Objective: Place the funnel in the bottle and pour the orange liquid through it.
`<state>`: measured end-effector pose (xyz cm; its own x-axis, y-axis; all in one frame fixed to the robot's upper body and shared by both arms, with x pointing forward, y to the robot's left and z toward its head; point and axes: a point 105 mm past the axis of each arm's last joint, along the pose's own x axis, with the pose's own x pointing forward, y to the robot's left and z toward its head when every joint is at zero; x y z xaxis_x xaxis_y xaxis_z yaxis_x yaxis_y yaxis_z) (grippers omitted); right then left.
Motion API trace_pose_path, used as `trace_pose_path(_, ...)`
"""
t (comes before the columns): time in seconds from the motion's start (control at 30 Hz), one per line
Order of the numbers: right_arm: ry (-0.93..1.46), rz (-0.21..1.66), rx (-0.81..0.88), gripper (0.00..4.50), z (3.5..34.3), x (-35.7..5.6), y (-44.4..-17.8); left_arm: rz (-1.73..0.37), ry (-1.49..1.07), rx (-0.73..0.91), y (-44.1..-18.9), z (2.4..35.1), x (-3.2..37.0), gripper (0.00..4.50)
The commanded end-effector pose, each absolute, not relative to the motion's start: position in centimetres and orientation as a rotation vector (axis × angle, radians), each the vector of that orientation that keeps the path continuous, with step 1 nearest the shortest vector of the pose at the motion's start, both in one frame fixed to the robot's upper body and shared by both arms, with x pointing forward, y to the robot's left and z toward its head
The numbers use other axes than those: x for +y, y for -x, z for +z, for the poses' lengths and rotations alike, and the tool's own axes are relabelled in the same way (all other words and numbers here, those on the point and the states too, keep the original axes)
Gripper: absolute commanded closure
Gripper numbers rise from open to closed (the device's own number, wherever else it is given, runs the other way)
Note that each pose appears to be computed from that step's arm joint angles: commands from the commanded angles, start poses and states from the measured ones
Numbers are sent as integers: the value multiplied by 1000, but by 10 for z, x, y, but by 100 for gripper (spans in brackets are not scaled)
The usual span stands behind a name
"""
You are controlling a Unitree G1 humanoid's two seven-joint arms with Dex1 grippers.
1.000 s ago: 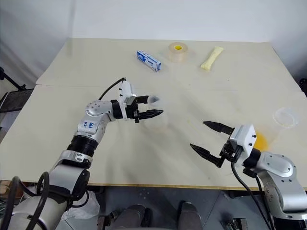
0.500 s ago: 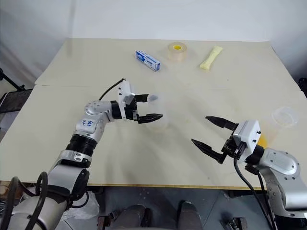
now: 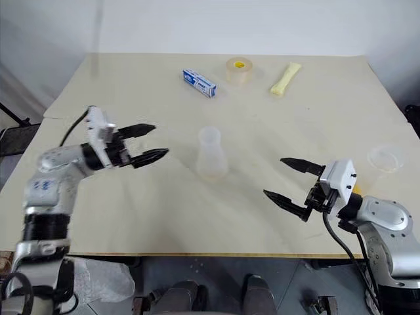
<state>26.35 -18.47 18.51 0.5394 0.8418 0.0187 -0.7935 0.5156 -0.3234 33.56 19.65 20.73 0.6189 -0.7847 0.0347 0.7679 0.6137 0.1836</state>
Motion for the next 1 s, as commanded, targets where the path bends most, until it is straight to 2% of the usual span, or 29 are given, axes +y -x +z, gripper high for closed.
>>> trace_pose_path(0.03, 294, 1002, -193, 0, 192, -186, -264, -758, -146, -188, -309, 216, 231, 3)
trace_pose_path(0.23, 262, 1043, -185, 0, 191, -181, -266, -562, -121, -94, -254, 169, 277, 3)
trace_pose_path(0.47, 257, 1079, -184, 0, 192, -176, -272, -389, -104, -111, -224, 154, 300, 3)
trace_pose_path(0.67, 262, 1098, -187, 0, 194, -172, -277, -239, -102, -139, -265, 151, 290, 3)
trace_pose_path(0.83, 263, 1096, -188, 0, 193, -172, -276, -257, -114, -118, -291, 143, 266, 3)
trace_pose_path(1.0, 262, 1087, -183, 0, 192, -172, -274, -224, -136, -105, -313, 137, 263, 3)
